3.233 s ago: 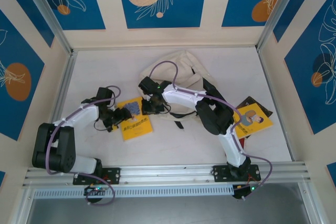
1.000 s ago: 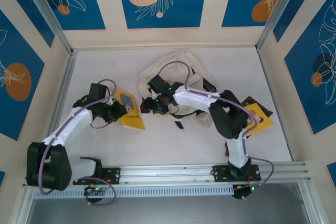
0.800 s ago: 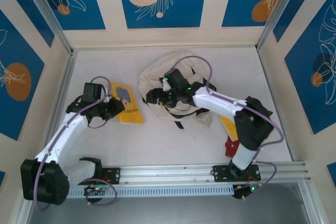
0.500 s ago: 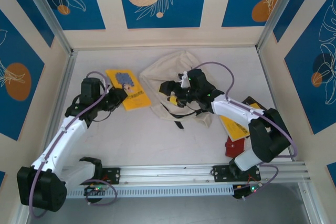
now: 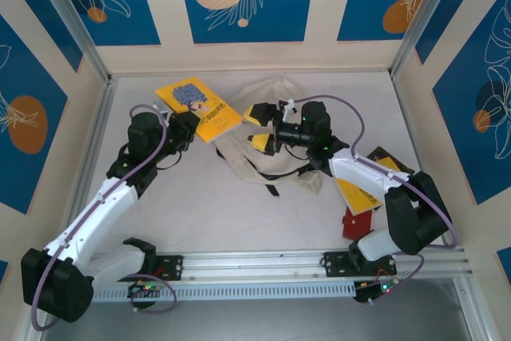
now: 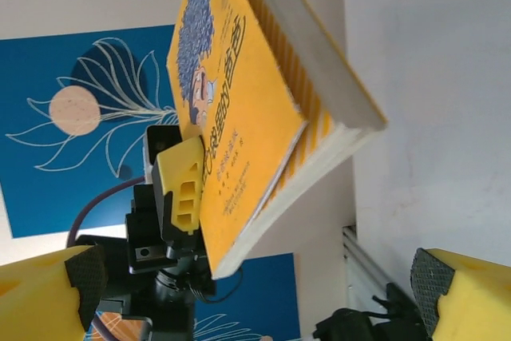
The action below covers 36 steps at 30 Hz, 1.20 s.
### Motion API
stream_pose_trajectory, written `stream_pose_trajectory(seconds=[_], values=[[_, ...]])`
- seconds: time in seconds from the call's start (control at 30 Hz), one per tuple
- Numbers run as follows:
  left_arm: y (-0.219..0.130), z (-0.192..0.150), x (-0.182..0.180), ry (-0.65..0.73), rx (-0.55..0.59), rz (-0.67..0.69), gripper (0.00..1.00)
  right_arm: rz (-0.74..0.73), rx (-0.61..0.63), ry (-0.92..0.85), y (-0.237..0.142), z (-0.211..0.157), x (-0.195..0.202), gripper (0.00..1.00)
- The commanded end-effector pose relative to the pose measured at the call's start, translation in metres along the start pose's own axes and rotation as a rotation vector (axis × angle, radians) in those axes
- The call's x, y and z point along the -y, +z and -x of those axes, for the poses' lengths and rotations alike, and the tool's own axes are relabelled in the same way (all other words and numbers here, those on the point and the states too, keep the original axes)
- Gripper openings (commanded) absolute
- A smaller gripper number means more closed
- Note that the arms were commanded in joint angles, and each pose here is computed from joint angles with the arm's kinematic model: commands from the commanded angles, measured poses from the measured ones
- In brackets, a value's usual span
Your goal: Pack books, pencil case, and school supplies into a backpack
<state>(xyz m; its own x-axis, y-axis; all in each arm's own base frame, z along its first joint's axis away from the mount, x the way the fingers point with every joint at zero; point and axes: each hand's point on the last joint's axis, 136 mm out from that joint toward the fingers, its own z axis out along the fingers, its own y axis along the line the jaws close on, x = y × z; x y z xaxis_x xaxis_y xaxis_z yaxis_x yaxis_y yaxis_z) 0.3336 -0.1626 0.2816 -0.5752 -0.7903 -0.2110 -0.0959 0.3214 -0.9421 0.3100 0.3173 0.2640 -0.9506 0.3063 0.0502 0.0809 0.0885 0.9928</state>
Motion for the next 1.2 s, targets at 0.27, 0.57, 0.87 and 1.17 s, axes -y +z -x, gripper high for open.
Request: stream_pose_trajectory(seconds=[0.27, 0.57, 0.87, 1.17], values=[[0.018, 0.005, 0.064, -0.043, 0.019, -0.199, 0.01, 0.092, -0.088, 0.101, 0.044, -0.009, -0.034, 0.95], [0.035, 0.001, 0.06, -0.053, -0.009, -0.196, 0.0, 0.143, -0.065, 0.124, 0.052, 0.0, -0.033, 0.67], [0.03, -0.006, 0.061, -0.038, -0.044, -0.198, 0.04, 0.128, -0.023, 0.12, 0.055, 0.018, -0.027, 0.43], [0.03, -0.015, 0.048, -0.036, -0.087, -0.156, 0.26, 0.095, -0.004, 0.047, 0.052, 0.03, -0.018, 0.11]])
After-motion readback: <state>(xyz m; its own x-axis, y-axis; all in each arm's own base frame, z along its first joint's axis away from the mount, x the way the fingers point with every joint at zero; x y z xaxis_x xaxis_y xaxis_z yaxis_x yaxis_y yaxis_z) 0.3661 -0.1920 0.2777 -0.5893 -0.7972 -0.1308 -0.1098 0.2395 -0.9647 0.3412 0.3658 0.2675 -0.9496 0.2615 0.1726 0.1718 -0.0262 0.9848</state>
